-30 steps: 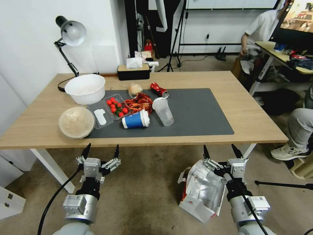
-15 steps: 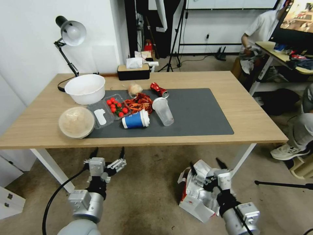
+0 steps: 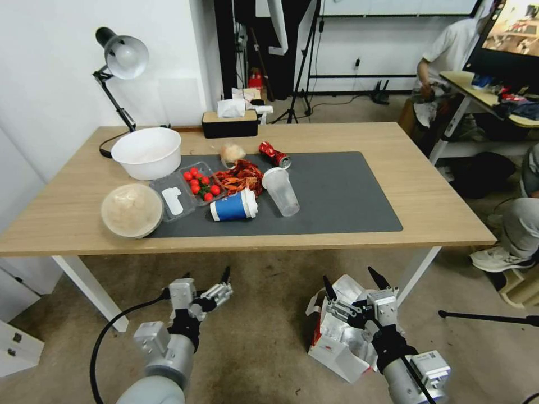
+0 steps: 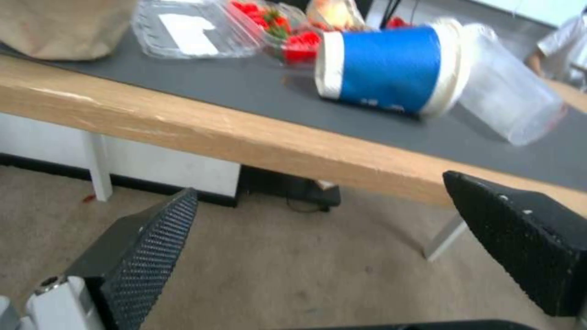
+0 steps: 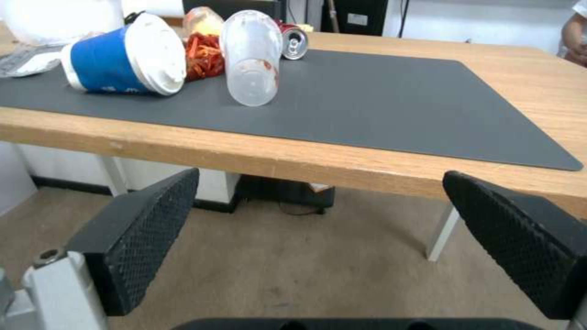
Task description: Pick up the food delivery bag from the floor and place it on the table.
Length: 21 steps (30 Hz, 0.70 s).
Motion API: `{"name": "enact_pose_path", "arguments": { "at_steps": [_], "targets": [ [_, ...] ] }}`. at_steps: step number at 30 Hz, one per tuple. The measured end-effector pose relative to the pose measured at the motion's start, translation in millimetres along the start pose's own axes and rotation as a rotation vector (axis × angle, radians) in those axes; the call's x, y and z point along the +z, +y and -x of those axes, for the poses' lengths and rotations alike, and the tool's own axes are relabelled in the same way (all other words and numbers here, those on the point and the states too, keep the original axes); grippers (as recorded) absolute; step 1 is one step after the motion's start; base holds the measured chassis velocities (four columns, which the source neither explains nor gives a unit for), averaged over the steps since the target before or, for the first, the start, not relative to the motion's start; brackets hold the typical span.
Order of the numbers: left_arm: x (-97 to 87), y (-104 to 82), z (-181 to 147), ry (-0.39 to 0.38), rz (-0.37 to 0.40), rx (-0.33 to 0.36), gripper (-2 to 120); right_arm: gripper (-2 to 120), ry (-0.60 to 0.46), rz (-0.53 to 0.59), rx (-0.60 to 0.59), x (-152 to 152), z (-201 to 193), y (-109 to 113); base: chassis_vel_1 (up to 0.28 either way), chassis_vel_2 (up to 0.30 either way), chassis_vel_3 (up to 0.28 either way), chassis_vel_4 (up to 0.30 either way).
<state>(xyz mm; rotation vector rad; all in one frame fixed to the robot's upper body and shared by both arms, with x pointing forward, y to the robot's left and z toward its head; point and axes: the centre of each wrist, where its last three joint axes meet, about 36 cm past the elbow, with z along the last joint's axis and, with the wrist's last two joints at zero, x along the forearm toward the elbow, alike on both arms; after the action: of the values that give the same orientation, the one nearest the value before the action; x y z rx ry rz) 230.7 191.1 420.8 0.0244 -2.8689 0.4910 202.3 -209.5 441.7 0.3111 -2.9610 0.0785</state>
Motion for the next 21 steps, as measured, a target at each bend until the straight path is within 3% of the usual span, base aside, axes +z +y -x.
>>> {"name": "enact_pose_path", "arguments": {
  "at_steps": [6,21],
  "targets": [
    [-1.2,-0.1,-0.1,-0.008,-0.032,-0.014,100,100,-0.015,0.002,-0.002,3.4,0.9,-0.1,0.000,0.000,0.000,0.000],
    [-3.3,-1.0,-1.5,-0.027,-0.030,-0.036,100,100,-0.020,0.006,-0.002,4.5,2.0,-0.5,0.000,0.000,0.000,0.000]
  ]
}}
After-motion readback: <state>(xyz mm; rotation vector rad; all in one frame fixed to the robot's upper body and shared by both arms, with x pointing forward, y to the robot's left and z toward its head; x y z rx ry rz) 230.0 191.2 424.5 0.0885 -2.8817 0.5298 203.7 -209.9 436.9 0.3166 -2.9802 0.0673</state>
